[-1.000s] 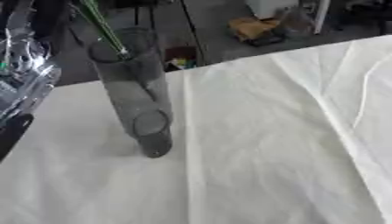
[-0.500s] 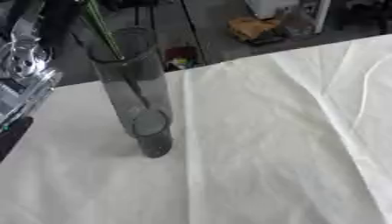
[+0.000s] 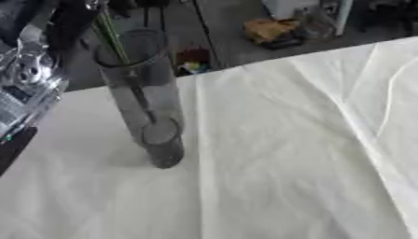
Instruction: Arrange flowers into the vase.
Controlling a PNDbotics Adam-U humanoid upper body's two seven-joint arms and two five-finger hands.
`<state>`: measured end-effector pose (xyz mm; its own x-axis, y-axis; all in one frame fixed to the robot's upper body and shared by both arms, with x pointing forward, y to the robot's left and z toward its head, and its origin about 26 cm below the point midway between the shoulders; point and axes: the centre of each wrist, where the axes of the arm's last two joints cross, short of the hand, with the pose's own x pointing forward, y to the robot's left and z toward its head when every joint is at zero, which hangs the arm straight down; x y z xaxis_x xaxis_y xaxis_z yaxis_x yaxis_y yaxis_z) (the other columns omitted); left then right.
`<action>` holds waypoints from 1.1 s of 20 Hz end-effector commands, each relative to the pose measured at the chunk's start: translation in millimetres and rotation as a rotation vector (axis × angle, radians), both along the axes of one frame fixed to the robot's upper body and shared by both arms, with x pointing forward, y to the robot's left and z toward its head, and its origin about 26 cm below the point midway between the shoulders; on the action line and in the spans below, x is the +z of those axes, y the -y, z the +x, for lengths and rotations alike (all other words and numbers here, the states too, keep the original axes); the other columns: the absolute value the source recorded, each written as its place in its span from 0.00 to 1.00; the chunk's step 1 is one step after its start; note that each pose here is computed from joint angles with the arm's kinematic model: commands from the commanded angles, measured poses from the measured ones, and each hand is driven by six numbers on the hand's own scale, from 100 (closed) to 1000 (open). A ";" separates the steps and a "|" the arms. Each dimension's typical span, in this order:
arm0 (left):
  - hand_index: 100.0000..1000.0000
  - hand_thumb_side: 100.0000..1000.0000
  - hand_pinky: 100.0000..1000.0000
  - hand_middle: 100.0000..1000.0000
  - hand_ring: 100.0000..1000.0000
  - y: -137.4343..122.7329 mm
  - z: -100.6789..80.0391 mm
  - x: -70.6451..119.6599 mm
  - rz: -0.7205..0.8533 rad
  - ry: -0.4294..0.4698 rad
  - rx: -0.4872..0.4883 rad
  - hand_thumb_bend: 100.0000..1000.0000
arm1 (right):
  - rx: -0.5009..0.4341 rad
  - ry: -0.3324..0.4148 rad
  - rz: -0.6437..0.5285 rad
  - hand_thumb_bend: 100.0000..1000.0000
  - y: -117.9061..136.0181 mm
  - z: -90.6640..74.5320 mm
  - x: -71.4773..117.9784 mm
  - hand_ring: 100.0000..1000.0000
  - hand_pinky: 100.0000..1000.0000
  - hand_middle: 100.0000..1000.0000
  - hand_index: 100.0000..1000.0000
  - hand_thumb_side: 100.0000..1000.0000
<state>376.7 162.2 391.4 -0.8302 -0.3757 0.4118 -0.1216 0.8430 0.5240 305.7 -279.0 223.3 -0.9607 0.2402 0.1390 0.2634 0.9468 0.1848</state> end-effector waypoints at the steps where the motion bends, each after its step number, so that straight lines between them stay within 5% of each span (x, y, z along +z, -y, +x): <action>1: 0.57 0.77 0.53 0.43 0.54 -7.2 -5.7 11.3 0.027 0.036 0.020 0.00 | 0.004 0.030 0.002 0.00 1.2 -2.7 6.7 0.82 0.74 0.51 0.87 1.00; 15: 0.77 0.83 0.65 0.66 0.74 -7.1 -6.8 8.4 0.144 0.011 0.034 0.00 | 0.003 0.029 0.004 0.00 1.6 -2.8 6.5 0.82 0.74 0.52 0.87 1.00; 22: 0.89 0.91 0.80 0.80 0.84 -7.3 -7.9 8.5 0.193 0.012 0.025 0.00 | 0.004 0.028 0.005 0.00 1.6 -2.8 6.3 0.82 0.74 0.51 0.87 1.00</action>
